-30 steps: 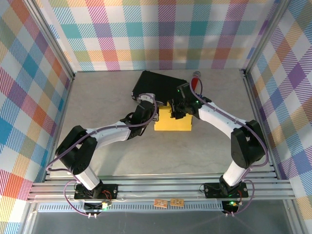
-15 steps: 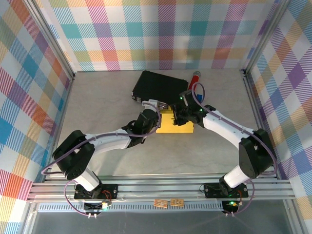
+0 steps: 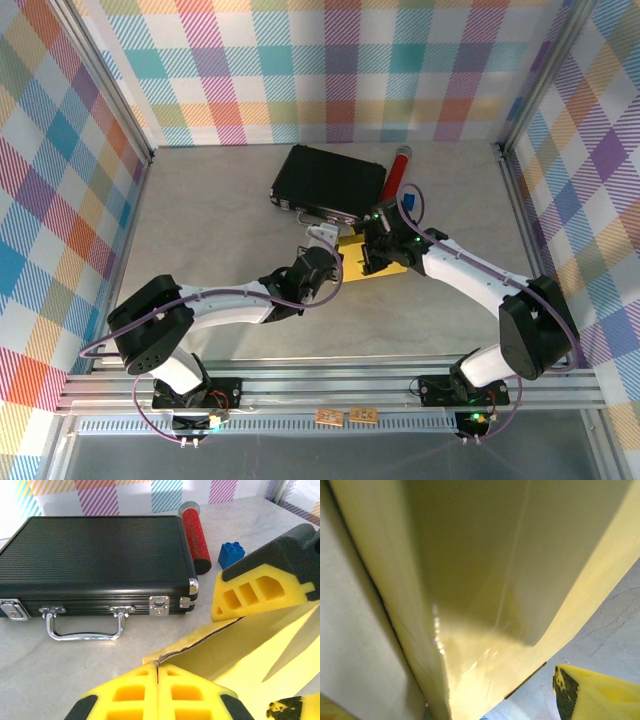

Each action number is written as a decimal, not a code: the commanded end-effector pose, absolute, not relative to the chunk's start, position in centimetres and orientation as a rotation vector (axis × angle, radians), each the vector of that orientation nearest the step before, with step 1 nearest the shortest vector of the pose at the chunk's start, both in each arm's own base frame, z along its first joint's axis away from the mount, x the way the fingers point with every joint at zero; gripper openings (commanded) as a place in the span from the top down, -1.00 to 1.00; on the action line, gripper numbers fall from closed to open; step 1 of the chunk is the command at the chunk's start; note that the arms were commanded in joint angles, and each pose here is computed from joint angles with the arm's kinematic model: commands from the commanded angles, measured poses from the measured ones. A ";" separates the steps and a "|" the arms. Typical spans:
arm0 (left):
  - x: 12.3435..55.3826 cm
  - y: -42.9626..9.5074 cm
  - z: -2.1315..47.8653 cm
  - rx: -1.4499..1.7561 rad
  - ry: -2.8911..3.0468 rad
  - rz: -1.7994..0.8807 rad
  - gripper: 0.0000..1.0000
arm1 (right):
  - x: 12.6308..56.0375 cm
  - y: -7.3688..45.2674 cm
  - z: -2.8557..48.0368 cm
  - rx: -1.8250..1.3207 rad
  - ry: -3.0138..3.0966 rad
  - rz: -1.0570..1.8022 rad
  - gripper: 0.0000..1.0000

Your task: Fold the paper box

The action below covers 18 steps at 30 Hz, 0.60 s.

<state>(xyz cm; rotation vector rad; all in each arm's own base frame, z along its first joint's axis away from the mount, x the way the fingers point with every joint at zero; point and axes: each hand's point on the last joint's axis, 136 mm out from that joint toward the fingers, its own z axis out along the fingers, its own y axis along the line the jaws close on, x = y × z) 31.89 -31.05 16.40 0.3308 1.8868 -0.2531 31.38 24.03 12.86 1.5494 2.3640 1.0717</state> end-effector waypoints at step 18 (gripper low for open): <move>29.4 -29.2 20.7 0.019 2.022 -0.458 -0.07 | 29.9 22.5 10.7 1.614 2.324 1.028 0.03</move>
